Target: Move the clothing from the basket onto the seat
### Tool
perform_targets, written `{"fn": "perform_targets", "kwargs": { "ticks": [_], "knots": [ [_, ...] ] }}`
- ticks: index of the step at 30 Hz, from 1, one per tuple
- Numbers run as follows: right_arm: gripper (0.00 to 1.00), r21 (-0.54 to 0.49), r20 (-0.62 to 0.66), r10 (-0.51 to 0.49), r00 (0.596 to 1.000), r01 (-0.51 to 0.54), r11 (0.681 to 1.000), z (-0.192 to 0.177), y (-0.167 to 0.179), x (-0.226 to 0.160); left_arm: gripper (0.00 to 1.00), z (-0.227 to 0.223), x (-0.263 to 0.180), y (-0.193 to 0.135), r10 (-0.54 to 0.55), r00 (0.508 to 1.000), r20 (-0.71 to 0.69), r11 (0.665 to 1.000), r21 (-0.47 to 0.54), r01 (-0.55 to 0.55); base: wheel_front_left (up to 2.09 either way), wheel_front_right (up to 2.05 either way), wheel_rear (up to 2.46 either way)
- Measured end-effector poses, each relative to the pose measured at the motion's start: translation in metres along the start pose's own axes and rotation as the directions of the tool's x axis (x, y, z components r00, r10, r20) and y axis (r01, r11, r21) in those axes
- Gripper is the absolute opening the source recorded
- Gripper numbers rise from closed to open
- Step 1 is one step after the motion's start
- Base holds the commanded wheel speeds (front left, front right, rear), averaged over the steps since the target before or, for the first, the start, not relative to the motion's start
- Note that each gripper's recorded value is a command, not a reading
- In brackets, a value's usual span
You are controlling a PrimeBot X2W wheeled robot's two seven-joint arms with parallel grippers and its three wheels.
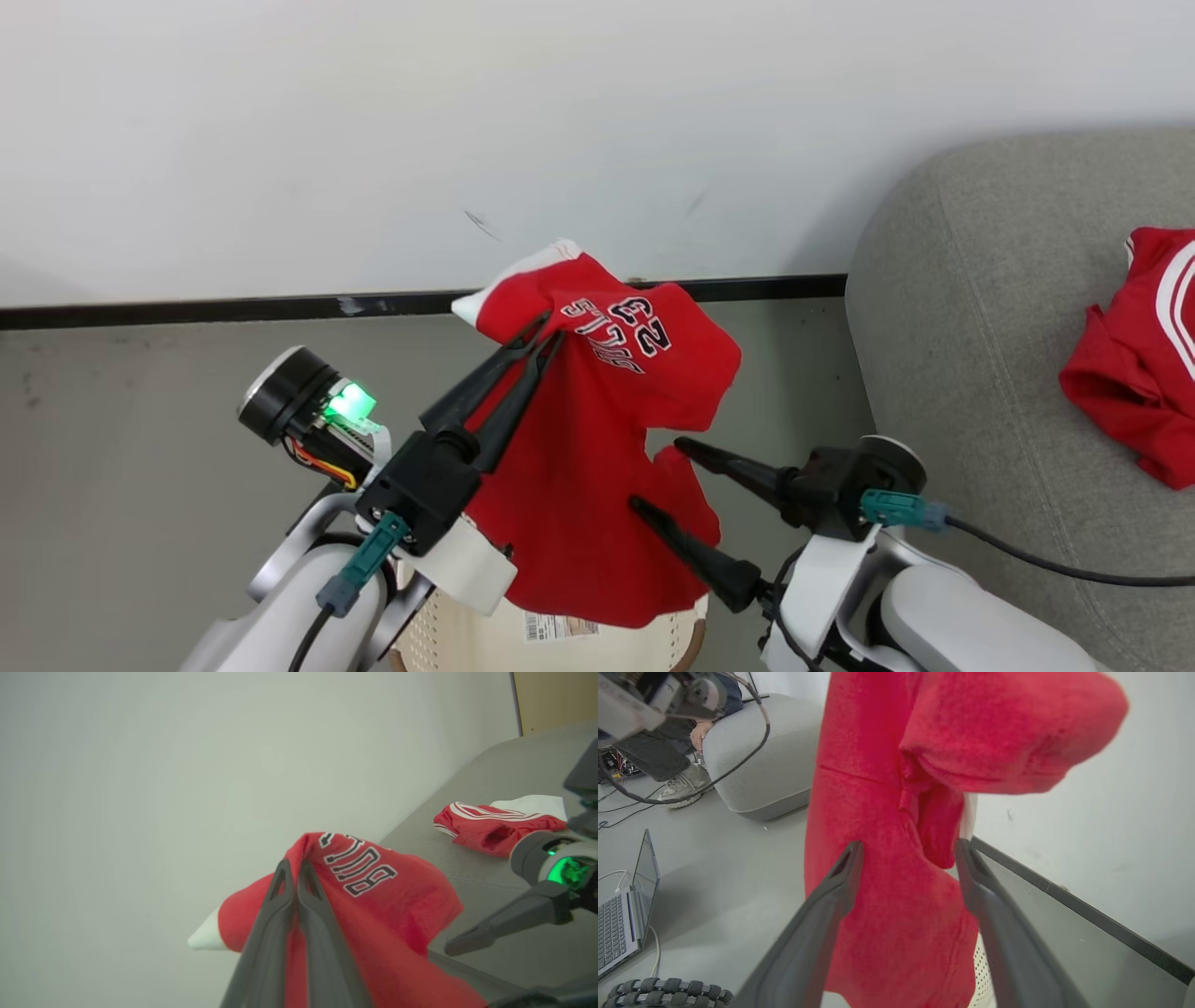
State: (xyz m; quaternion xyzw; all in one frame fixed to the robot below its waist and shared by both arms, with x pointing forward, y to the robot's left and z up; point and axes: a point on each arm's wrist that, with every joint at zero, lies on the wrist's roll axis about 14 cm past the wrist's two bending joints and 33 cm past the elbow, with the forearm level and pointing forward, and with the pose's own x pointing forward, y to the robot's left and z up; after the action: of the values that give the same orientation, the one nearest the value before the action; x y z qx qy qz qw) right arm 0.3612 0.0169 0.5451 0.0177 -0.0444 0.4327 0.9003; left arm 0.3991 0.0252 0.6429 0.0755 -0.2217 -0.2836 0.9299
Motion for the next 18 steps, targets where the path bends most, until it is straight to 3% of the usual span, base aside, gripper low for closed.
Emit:
{"fn": "perform_targets", "kwargs": {
  "ticks": [7,13,14,15,17,18],
  "knots": [
    [1.0,0.044,-0.036,0.121,0.992,-0.119,0.992,-0.001,0.04,0.012,0.0,0.016,-0.007,-0.016,-0.037,0.999,-0.003,0.999,-0.01,0.037,0.0,0.0,0.0],
    [1.0,0.07,-0.075,0.161,0.984,-0.155,0.985,-0.006,0.052,0.019,0.0,0.028,-0.01,-0.025,-0.056,0.998,0.002,0.998,-0.018,0.056,0.0,0.0,0.0],
    [0.82,0.077,-0.076,0.163,0.984,-0.158,0.985,-0.006,0.053,0.02,0.0,0.029,-0.011,-0.026,-0.059,0.998,0.004,0.998,-0.018,0.059,0.0,0.0,0.0],
    [0.48,0.087,-0.078,0.167,0.983,-0.16,0.983,-0.007,0.055,0.021,0.0,0.031,-0.012,-0.027,-0.059,0.998,0.005,0.998,-0.017,0.059,0.0,0.0,0.0],
    [0.29,0.096,-0.093,0.179,0.979,-0.17,0.981,-0.012,0.061,0.022,0.0,0.032,-0.013,-0.027,-0.057,0.998,-0.002,0.998,-0.02,0.057,0.0,0.0,0.0],
    [0.11,0.096,-0.1,0.187,0.977,-0.178,0.979,-0.014,0.064,0.022,0.0,0.031,-0.014,-0.027,-0.055,0.998,-0.007,0.998,-0.03,0.054,0.0,0.0,0.0]
  ]
}}
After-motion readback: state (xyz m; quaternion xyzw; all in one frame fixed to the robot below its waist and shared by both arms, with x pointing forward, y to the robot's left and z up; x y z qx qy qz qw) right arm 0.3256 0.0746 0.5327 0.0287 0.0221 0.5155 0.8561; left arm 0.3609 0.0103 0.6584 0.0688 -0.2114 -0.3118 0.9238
